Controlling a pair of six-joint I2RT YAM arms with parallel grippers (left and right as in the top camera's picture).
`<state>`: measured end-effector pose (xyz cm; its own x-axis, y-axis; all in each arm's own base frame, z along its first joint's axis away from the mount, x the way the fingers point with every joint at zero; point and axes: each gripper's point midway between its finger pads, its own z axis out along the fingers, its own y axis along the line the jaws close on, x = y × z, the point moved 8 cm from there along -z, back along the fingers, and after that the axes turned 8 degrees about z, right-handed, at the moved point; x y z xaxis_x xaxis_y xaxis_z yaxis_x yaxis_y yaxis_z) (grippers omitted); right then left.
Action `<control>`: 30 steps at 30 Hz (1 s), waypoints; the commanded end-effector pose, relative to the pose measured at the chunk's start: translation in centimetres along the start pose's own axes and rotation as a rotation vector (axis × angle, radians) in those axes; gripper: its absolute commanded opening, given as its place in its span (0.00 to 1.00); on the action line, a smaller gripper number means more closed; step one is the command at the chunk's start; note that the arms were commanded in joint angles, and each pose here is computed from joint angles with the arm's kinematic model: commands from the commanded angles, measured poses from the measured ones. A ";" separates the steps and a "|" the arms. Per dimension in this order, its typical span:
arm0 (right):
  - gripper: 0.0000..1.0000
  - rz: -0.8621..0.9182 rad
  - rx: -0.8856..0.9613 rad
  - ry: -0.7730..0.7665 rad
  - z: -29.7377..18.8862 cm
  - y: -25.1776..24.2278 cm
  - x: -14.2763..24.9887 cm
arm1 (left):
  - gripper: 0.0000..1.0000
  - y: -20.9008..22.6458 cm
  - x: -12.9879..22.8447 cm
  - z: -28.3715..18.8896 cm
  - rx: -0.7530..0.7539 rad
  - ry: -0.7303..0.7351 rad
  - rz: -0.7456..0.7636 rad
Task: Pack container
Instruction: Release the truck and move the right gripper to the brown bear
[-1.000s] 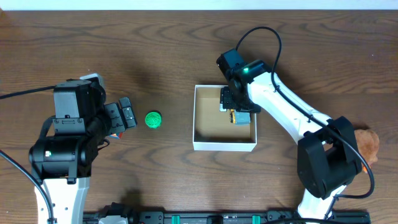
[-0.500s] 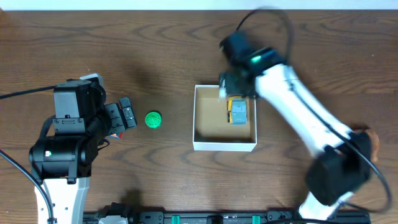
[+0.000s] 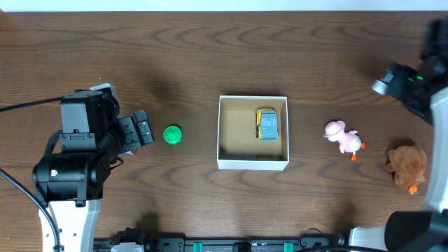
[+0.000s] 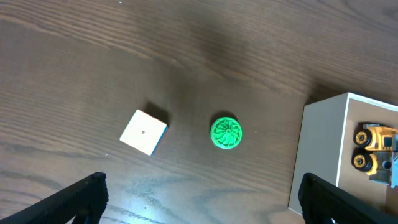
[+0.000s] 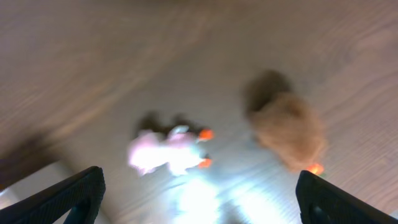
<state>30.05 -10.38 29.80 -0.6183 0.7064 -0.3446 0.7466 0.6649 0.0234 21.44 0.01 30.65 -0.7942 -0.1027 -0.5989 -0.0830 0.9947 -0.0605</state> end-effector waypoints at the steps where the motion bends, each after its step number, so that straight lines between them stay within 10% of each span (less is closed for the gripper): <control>1: 0.99 -0.063 0.019 0.084 3.4 -3.7 -0.5 | 0.98 0.0 -0.4 -0.5 0.002 -0.018 0.014; 8: 0.99 -0.002 0.045 0.200 10.2 -10.6 1.3 | 0.98 0.0 -0.4 -0.5 0.002 -0.018 0.014; 30: 0.93 -0.123 -0.008 0.143 16.9 -11.5 4.3 | 0.98 0.0 -0.5 -0.5 0.002 -0.019 0.014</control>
<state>23.31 -19.40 12.80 -0.7151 0.6645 -0.2167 0.6812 0.7321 -0.0032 21.45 0.01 30.65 -0.7942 -0.1027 -0.5989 -0.0830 0.9947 -0.0605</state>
